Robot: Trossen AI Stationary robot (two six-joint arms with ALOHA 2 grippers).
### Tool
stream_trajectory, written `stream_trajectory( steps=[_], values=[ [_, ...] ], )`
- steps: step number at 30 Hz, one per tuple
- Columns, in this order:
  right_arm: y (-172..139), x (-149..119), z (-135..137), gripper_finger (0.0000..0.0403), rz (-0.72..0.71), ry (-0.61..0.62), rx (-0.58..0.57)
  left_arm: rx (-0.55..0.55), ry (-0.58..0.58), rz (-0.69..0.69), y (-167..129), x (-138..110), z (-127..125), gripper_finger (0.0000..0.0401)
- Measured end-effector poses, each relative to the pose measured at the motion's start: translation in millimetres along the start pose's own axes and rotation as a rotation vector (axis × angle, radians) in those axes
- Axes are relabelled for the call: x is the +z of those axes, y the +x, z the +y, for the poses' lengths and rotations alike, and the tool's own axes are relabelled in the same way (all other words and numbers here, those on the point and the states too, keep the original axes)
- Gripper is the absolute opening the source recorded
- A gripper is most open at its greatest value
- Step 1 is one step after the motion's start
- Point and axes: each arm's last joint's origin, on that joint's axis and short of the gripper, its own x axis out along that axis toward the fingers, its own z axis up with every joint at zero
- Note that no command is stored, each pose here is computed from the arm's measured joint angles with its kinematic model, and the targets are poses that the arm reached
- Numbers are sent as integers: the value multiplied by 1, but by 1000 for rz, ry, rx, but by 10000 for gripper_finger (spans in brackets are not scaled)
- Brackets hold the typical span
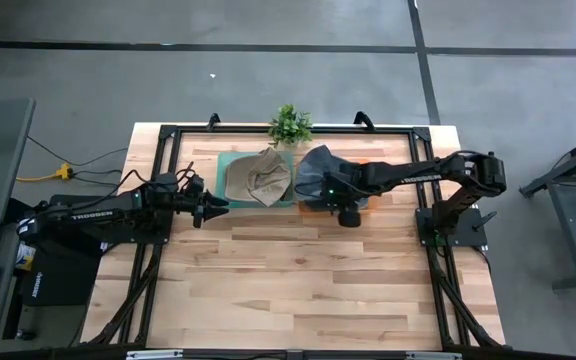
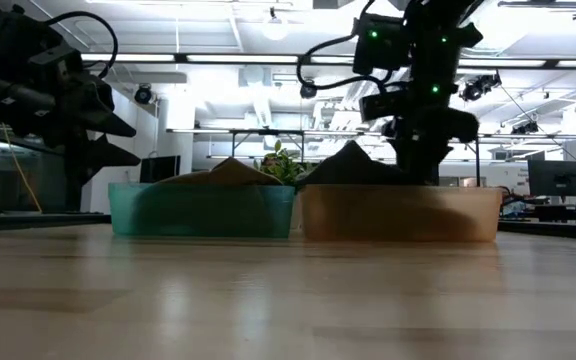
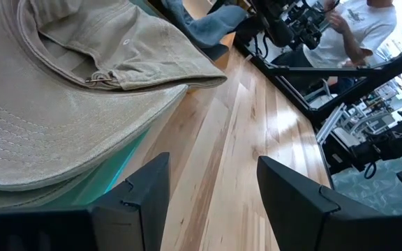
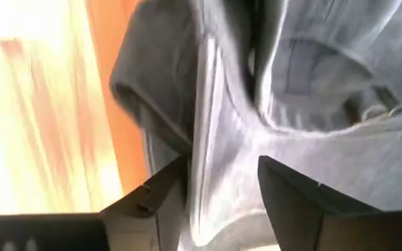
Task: Pick & Place hat
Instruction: Put the blue cap into the orange bin, then return to Home Position
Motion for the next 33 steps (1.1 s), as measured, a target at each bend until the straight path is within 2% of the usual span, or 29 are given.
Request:
stream_trajectory(
  steps=[7,12,15,21,27,33],
  values=[
    [-8,-7,0,178,33,31,20,0,0,0,0,0,0,192],
    [-33,-16,-4,174,-16,97,22,0,0,0,0,0,0,192],
    [-53,-23,-6,167,-67,150,60,0,0,0,0,0,0,192],
    [-89,-37,-4,144,-195,250,160,0,0,0,0,0,0,192],
    [-120,-53,5,115,-314,287,170,-3,0,2,0,0,0,192],
    [-126,-75,17,77,-400,356,210,-3,0,3,0,0,0,192]
  ],
)
